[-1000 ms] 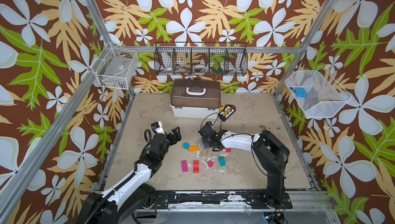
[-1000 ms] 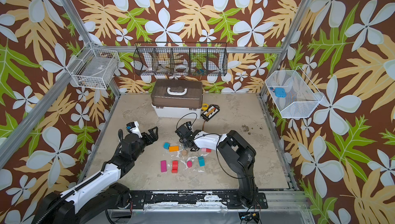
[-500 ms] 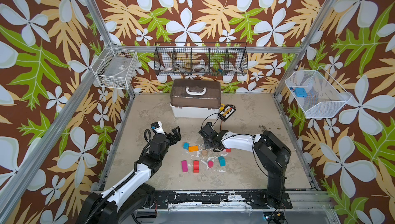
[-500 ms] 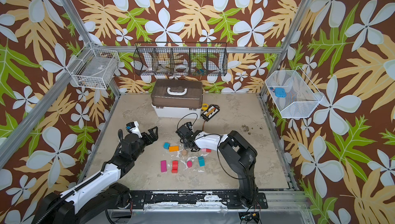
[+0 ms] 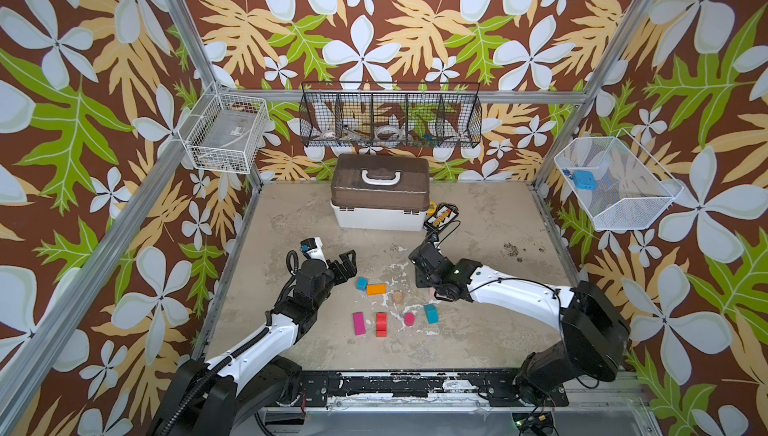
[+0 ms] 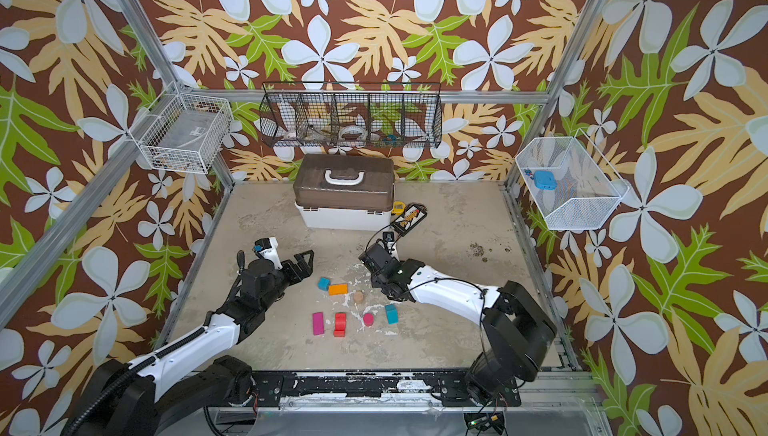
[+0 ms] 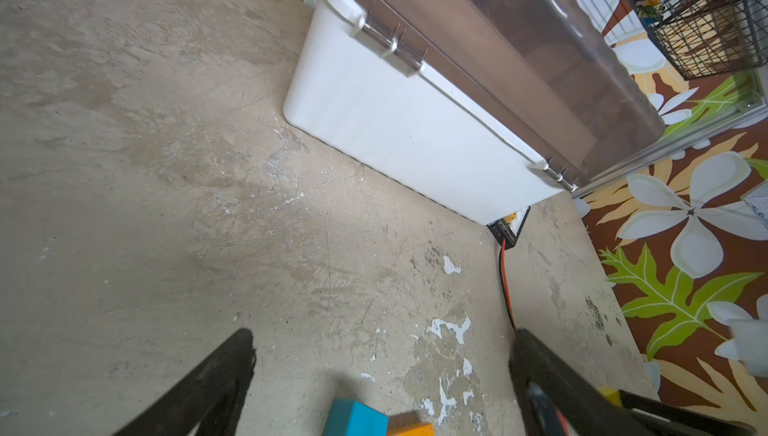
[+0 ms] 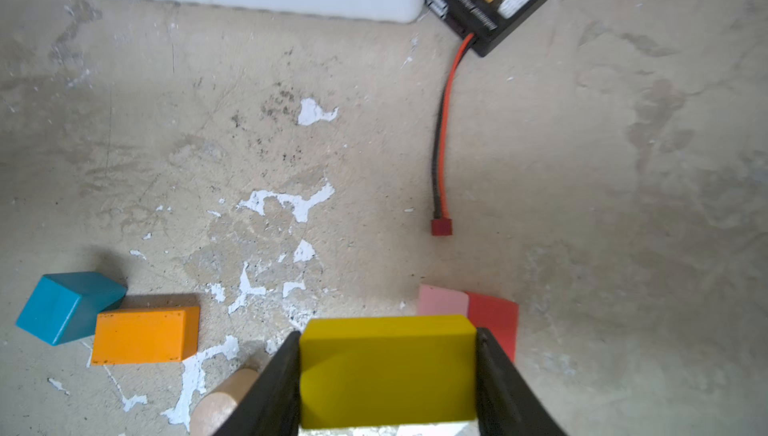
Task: Build the wood block tower
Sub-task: 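Lower the yellow block onto the pink and red blocks with the right gripper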
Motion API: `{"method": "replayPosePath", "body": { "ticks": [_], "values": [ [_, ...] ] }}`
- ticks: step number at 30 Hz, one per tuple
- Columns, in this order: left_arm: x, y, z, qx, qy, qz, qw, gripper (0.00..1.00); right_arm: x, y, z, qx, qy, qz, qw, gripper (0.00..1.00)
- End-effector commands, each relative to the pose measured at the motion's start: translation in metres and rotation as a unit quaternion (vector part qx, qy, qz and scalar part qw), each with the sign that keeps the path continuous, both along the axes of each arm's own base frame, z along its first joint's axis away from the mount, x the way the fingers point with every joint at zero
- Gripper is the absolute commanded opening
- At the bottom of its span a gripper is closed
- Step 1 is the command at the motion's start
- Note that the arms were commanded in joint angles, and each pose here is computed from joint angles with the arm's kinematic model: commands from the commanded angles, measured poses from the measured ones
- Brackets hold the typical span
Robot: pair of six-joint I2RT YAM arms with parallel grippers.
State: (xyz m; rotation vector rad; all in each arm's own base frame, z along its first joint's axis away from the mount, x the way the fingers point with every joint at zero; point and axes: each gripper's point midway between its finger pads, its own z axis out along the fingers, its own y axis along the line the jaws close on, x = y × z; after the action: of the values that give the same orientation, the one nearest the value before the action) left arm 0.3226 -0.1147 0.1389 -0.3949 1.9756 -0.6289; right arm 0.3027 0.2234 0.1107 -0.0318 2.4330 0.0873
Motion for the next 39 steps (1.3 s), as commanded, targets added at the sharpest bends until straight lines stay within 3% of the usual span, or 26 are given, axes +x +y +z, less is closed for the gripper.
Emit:
{"method": "replayPosePath", "body": {
  "ticks": [1, 12, 23, 37, 39],
  "values": [
    [0.004, -0.007, 0.009, -0.015, -0.015, -0.014, 1.000, 0.97, -0.004, -0.021, 0.014, 0.009, -0.027, -0.038, 0.999, 0.40],
    [0.006, -0.013, 0.007, -0.016, -0.010, -0.027, 0.999, 0.95, -0.027, -0.066, 0.011, 0.057, -0.047, -0.084, 0.994, 0.37],
    [0.007, -0.018, 0.003, -0.020, -0.002, -0.038, 0.999, 0.94, -0.027, -0.055, -0.012, 0.080, -0.013, -0.084, 0.993, 0.35],
    [0.008, -0.021, 0.000, -0.019, 0.006, -0.042, 0.999, 0.93, -0.011, -0.034, -0.050, 0.021, 0.040, -0.063, 0.997, 0.37],
    [0.009, -0.021, -0.001, -0.019, 0.007, -0.042, 0.999, 0.93, -0.009, -0.035, -0.053, 0.010, 0.041, -0.065, 0.997, 0.42]
  ]
}}
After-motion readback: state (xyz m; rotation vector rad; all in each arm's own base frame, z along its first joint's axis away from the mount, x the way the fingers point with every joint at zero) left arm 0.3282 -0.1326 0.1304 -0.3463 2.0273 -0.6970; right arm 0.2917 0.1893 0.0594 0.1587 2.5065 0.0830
